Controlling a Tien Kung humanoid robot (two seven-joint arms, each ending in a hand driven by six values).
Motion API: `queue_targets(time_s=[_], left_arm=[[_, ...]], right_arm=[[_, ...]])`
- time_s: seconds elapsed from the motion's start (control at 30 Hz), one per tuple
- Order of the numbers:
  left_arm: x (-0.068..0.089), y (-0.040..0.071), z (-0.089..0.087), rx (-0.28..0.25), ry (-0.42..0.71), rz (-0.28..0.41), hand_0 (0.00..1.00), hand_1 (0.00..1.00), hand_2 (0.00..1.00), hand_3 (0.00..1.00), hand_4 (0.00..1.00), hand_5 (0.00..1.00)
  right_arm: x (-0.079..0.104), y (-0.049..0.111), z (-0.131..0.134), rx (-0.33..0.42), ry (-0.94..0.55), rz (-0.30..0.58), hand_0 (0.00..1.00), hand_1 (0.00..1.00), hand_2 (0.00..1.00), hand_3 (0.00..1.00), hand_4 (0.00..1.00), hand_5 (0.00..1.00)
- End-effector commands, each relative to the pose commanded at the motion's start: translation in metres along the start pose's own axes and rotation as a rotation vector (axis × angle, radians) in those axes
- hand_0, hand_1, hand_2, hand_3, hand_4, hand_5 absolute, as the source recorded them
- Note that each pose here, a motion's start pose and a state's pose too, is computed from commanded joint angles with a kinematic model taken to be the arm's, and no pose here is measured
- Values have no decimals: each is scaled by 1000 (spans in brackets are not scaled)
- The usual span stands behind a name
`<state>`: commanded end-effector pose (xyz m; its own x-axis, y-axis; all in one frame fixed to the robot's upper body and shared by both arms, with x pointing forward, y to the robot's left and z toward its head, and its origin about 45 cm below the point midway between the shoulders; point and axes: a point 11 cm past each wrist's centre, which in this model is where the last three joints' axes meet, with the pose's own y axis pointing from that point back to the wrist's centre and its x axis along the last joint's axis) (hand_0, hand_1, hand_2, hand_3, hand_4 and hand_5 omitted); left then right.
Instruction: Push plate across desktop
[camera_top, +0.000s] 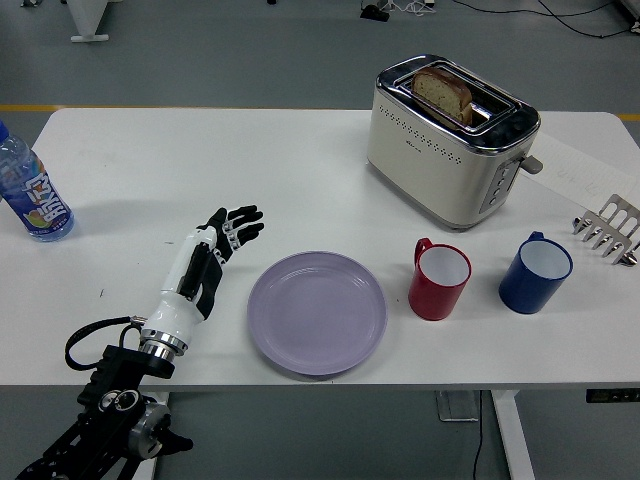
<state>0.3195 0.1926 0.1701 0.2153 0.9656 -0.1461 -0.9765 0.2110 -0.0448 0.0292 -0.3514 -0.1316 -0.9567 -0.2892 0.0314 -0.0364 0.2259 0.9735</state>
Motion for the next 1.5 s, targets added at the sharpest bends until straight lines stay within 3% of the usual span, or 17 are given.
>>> queue_targets(time_s=[0.7, 1.5], left_arm=[[15, -3, 5, -14, -1, 45, 794, 745, 770, 704, 527, 998], [17, -7, 10, -27, -3, 48, 795, 748, 771, 704, 531, 998]], right_arm=[[-4, 0, -2, 1, 6, 1, 582, 535, 700, 637, 466, 477], [-5, 0, -1, 0, 28, -6, 580, 534, 697, 635, 463, 473]])
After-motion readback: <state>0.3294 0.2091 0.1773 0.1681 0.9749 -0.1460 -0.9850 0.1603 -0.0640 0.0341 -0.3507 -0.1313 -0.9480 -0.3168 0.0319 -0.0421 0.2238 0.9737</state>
